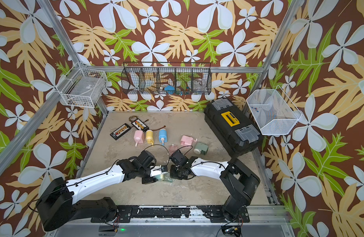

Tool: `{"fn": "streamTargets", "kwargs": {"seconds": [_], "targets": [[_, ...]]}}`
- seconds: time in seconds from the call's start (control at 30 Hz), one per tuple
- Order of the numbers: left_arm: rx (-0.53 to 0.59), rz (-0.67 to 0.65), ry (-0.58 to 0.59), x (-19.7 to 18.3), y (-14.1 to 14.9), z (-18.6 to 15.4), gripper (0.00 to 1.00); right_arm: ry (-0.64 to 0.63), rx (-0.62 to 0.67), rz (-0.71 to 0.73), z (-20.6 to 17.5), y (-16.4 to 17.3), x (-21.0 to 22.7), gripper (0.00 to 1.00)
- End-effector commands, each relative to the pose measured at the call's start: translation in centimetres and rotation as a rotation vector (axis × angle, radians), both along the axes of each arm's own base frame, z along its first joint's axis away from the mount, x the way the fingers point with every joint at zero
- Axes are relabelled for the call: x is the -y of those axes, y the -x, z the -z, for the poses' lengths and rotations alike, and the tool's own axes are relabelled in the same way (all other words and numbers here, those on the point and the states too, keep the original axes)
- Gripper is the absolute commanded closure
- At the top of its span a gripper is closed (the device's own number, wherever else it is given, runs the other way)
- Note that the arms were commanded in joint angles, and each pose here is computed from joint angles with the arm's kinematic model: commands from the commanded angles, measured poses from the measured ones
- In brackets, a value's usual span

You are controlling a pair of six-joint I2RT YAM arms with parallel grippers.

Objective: Put the tray back into the pencil sharpener
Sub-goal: Close the container of the pencil sharpener.

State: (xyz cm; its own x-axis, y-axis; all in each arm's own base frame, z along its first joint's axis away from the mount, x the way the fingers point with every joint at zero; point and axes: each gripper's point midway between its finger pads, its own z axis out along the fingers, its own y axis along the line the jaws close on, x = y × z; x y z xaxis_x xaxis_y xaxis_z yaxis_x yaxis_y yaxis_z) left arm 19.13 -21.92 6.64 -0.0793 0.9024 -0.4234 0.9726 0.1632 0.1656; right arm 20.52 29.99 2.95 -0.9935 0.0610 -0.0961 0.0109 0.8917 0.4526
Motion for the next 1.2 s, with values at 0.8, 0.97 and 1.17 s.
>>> {"fn": "streamTargets", "kwargs": {"seconds": [0.8, 0.97, 1.17], "targets": [[-0.086, 0.087, -0.026, 0.9, 2.2, 0.4, 0.47, -0.056, 0.050, -0.006, -1.5, -0.9, -1.3, 0.85], [-0.084, 0.082, -0.030, 0.9, 2.0, 0.7, 0.48, -0.109, 0.037, -0.028, -1.8, -0.6, -2.2, 0.85], [-0.077, 0.079, -0.030, 1.0, 1.8, 0.8, 0.48, -0.166, 0.028, -0.038, -2.3, -0.3, -3.0, 0.83]]}}
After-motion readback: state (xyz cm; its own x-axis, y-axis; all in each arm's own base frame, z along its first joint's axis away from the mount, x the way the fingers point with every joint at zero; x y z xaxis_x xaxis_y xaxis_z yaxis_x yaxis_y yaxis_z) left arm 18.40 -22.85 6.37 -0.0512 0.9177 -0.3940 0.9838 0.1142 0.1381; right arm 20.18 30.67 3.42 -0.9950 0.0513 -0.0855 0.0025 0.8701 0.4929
